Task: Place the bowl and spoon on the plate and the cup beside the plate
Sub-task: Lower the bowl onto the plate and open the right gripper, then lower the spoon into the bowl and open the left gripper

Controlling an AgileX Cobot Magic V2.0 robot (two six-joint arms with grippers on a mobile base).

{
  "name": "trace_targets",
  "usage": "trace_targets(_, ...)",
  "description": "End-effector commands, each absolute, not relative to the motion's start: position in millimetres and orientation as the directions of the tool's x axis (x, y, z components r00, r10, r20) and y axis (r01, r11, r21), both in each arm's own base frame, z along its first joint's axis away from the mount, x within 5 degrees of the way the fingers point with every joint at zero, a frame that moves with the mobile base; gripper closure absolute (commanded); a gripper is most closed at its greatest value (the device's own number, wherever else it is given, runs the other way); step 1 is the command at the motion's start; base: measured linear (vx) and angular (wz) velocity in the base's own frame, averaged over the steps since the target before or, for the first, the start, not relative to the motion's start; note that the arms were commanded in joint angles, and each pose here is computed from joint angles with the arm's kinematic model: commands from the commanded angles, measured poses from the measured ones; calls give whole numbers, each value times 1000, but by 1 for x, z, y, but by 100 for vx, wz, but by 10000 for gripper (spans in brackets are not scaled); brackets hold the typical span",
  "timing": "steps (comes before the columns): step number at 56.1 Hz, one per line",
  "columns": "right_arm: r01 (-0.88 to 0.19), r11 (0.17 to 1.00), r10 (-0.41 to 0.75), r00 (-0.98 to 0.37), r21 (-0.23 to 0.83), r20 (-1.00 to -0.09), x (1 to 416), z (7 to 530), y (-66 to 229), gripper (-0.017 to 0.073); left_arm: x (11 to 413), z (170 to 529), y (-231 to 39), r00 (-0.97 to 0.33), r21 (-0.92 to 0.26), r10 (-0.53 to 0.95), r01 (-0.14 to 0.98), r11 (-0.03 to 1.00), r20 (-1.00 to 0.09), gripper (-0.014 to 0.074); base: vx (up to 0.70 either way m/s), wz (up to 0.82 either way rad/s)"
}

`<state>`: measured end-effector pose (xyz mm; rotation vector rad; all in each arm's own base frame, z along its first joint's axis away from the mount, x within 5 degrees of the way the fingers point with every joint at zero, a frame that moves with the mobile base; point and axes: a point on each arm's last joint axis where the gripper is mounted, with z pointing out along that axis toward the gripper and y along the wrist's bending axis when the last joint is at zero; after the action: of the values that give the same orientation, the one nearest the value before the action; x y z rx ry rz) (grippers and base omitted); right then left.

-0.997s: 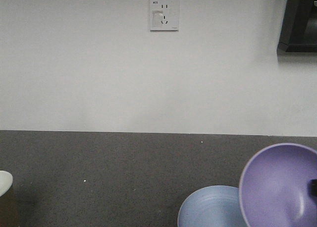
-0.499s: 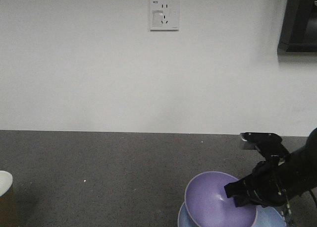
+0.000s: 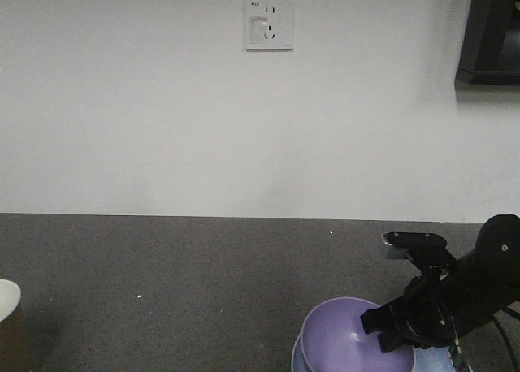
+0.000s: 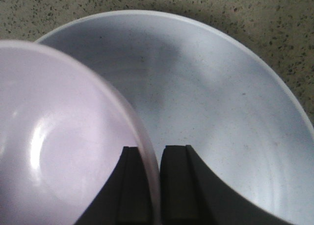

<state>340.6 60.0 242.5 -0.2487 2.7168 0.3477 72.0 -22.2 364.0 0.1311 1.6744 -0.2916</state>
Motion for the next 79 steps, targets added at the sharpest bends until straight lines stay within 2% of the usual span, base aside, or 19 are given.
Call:
trace_targets(1, -228, 953, -101, -862, 200, -497, 343, 269, 60, 309, 72, 378, -21, -44, -131, -124, 252, 959, -991, 597, 0, 0)
trace_targets(11, -230, 953, -104, -860, 197, -500, 342, 271, 60, 120, 72, 378, -21, -45, -131, -124, 252, 959, -991, 597, 0, 0)
trace_targets(16, -238, 955, -112, -838, 174, -533, 339, 280, 58, 39, 72, 378, -21, -45, -131, -124, 252, 959, -991, 597, 0, 0)
trace_targets(22, -256, 959, -136, -794, 123, -592, 330, 301, 54, -6, 72, 378, -21, -46, -137, -129, 252, 958, -991, 597, 0, 0)
trace_targets(30, -282, 959, -183, -715, 39, -675, 300, 343, 47, -7, 71, 378, -22, -65, -137, -124, 256, 957, -990, 597, 0, 0)
trace_targets(34, -288, 957, -191, -673, 16, -715, 279, 366, 44, 18, 72, 377, -22, -76, -136, -121, 258, 956, -990, 594, 0, 0)
trace_targets(38, -289, 957, -186, -610, -3, -770, 251, 387, 41, 95, 74, 377, -23, -93, -136, -115, 259, 956, -989, 594, 0, 0)
trace_targets(42, -281, 959, -174, -534, -20, -827, 222, 400, 37, 238, 79, 381, -24, -126, -116, -84, 268, 956, -988, 594, 0, 0)
trace_targets(48, -263, 964, -153, -426, -39, -892, 177, 400, 31, 523, 92, 399, -28, -158, -33, 16, 299, 954, -987, 594, 0, 0)
trace_targets(50, -258, 965, -148, -404, -43, -903, 165, 397, 29, 575, 97, 405, -30, -174, -5, 52, 313, 950, -983, 594, 0, 0)
trace_targets(56, -247, 968, -139, -340, -54, -930, 123, 375, 24, 574, 128, 426, -40, -271, 3, 116, 383, 924, -956, 594, 0, 0)
trace_targets(64, -230, 969, -149, -261, -89, -954, 81, 348, 17, 572, 186, 436, -64, -432, -124, 138, 526, 842, -891, 594, 0, 0)
trace_targets(72, -205, 974, -140, -202, -98, -969, 53, 330, 12, 571, 245, 422, -104, -519, -275, 186, 683, 677, -834, 594, 0, 0)
trace_targets(79, -191, 979, -113, -233, -69, -966, 46, 323, 11, 569, 279, 398, -150, -567, -343, 259, 738, 581, -782, 594, 0, 0)
